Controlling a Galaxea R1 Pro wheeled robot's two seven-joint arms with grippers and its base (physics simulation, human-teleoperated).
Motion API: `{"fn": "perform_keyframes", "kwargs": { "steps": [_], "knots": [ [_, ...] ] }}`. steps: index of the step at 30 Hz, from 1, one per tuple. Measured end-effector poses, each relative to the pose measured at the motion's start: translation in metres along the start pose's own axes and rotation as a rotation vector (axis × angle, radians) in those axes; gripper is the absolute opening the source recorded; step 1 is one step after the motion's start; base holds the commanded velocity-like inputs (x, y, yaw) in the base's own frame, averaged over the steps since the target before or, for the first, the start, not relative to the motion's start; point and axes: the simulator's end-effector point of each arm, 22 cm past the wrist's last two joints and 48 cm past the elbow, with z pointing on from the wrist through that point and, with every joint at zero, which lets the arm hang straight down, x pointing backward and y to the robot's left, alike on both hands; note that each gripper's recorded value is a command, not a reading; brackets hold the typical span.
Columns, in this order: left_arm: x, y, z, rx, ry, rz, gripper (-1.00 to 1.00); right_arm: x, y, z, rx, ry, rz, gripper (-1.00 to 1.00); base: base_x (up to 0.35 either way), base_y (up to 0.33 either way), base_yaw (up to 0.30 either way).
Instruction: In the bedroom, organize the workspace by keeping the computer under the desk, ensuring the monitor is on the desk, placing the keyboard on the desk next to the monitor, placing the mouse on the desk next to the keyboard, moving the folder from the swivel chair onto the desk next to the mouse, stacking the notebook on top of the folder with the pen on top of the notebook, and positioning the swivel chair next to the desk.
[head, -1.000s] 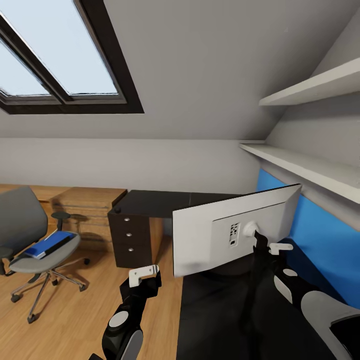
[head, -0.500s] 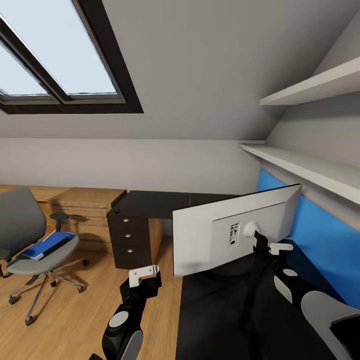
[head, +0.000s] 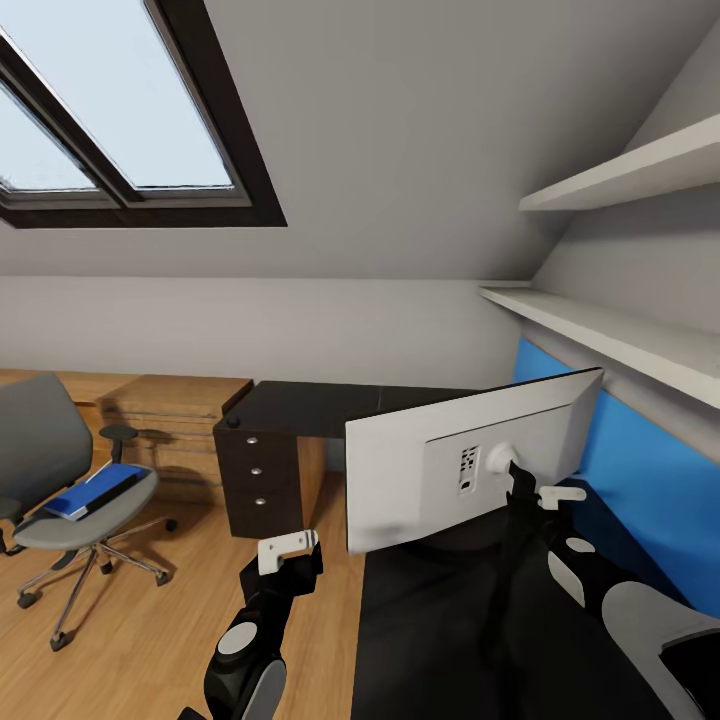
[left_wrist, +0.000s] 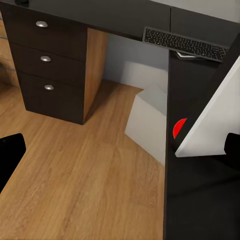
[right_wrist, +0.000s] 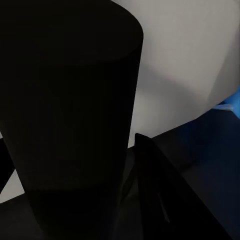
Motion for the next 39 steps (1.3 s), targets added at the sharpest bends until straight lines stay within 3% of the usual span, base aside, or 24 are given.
{"fn": "perform_keyframes", "kwargs": {
  "steps": [17, 39],
  "knots": [
    [0.0004, 0.0, 0.0003, 0.0, 0.002, 0.0, 1.0, 0.0023, -0.0004, -0.0002, 0.002, 0.004, -0.001, 1.0, 0.0, 0.0, 0.0],
    [0.0007, -0.0002, 0.0007, 0.001, 0.003, -0.001, 1.0, 0.0028, 0.0004, 0.0002, -0.001, 0.005, -0.005, 1.0, -0.117, 0.038, 0.0]
  ]
}}
